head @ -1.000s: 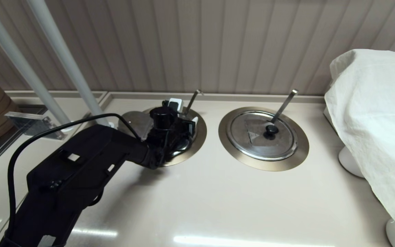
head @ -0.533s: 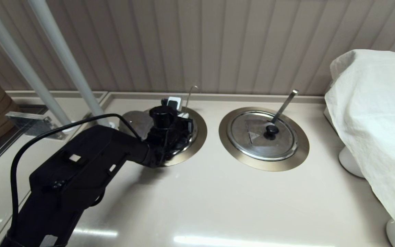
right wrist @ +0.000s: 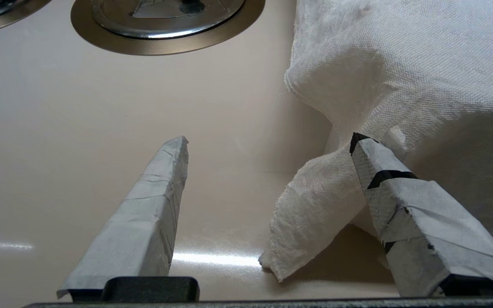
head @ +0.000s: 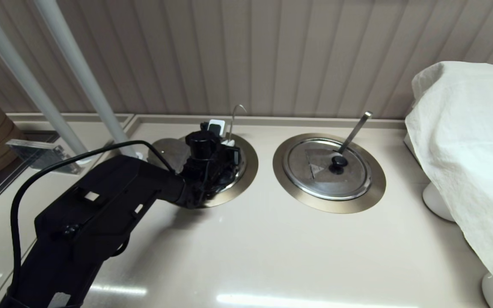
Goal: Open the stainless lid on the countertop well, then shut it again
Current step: Stir with a spoon
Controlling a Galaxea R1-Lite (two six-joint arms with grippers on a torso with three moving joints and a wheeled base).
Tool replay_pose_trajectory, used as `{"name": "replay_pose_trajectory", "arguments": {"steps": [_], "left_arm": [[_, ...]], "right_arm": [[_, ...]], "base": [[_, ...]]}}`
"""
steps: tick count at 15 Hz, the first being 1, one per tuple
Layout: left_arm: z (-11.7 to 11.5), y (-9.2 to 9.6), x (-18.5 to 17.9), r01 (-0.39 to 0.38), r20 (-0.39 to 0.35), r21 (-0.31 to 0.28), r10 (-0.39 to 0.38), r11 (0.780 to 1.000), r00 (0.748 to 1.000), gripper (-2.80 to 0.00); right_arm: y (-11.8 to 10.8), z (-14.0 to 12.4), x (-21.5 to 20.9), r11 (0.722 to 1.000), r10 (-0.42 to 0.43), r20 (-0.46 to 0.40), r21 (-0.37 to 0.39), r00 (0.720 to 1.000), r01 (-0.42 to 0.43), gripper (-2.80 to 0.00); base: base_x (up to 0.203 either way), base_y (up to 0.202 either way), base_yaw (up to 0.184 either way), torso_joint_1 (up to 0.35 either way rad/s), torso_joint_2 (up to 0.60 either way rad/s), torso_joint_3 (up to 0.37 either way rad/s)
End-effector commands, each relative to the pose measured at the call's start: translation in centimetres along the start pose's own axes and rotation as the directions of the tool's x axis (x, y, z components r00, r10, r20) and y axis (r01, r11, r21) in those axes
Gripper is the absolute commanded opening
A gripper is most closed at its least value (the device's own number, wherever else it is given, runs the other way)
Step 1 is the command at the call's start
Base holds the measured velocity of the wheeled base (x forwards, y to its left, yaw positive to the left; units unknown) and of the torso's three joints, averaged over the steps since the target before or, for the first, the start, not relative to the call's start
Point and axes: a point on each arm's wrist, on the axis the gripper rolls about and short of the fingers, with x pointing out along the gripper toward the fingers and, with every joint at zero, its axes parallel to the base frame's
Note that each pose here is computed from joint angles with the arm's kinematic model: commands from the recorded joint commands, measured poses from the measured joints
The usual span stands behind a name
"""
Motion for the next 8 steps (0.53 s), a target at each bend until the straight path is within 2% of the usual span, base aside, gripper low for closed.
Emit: {"name": "replay_pose_trajectory", "arguments": {"steps": [1,4,5,8], "left_arm": [[0.7,0.1,-0.2,-0.015,0.014,-0.002,0.015,1.0,1.0,-2.8],[2.8,1.6,-0.9,-0.048,0.027,-0.004,0.048,0.999,0.998,-2.8],[3.5,2.1,-1.4,-0.057,0.006,-0.005,0.057,0.998,0.998,-2.8],[6.5,3.0,-3.3,-0.071,-0.007,-0.052,0.07,0.996,0.997,-2.8]], "right_arm": [[0.0,0.0,0.0,1.0,0.001,-0.001,0.0,1.0,-0.001,0.0],[0.0,0.0,0.0,1.0,0.002,-0.001,0.0,1.0,-0.002,0.0],[0.0,0.0,0.0,1.0,0.001,-0.001,0.0,1.0,-0.001,0.0],[0.0,0.0,0.0,1.0,0.002,-0.002,0.0,1.0,-0.002,0.0]], "base": [[0.0,0.0,0.0,0.0,0.0,0.0],[0.0,0.0,0.0,0.0,0.0,0.0],[0.0,0.0,0.0,0.0,0.0,0.0],[0.0,0.0,0.0,0.0,0.0,0.0]]}}
